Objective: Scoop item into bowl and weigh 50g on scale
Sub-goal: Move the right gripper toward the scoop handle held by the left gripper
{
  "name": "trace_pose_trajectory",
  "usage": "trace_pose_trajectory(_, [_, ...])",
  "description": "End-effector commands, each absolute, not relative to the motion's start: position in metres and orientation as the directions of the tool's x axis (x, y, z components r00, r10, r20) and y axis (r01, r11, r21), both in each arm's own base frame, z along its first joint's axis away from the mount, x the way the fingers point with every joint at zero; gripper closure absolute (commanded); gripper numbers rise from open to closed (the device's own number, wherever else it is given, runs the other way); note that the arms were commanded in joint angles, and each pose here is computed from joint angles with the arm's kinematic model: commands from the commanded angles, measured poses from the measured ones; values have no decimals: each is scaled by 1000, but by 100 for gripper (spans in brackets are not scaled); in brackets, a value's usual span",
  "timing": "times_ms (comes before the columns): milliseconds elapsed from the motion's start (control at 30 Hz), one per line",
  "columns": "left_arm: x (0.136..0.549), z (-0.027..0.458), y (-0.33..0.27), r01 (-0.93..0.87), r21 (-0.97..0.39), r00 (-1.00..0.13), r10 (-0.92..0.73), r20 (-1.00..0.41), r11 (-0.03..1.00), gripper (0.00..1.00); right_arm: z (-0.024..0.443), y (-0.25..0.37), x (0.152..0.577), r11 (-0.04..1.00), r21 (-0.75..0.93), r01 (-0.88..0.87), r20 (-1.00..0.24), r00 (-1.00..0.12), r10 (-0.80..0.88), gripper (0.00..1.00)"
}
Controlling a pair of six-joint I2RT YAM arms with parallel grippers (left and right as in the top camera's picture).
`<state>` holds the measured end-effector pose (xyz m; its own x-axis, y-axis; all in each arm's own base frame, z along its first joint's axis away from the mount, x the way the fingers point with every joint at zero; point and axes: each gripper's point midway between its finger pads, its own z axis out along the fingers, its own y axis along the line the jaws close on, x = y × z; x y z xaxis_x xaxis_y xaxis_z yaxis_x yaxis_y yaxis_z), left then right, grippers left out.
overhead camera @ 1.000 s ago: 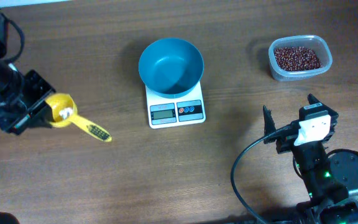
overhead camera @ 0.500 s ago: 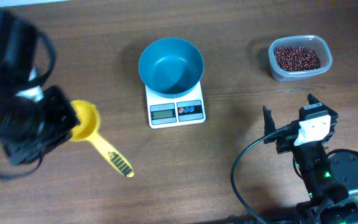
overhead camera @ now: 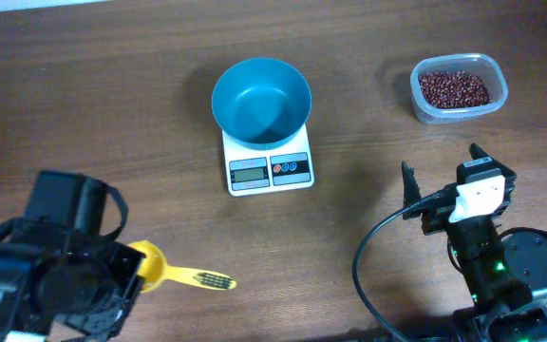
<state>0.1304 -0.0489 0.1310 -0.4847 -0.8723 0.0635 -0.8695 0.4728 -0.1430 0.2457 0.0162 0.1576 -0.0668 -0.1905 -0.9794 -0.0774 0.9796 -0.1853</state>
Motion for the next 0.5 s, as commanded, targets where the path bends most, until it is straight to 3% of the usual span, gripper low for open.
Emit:
trace_pose_trajectory(0, [124,122,-78,-883,-129,-469,-848,246,451,100,154,17,246,979,-186,-81,-979,-74,-192,1])
trace_pose_trajectory(200, [123,118,-87,-917,-65,-392,-865,314,393,100,154,18,246,986,-147,-83,-985,-76,-153,1])
trace_pose_trajectory(267, [136,117,-90,-924,-101,-382,-871,309,369,100,154,26,245,983,153,-101,-985,-101,143,1])
trace_pose_trajectory(333, [144,117,-92,-920,-133,-391,-869,303,368,100,157,49,241,856,483,-185,-873,-182,453,1])
trace_pose_trajectory(367, [147,117,-93,-919,-143,-394,-868,301,368,100,160,66,236,778,575,-252,-816,-247,523,1])
trace_pose_trajectory(467, [151,116,-92,-917,-157,-399,-871,288,368,100,164,128,196,509,723,-468,-690,-534,489,1])
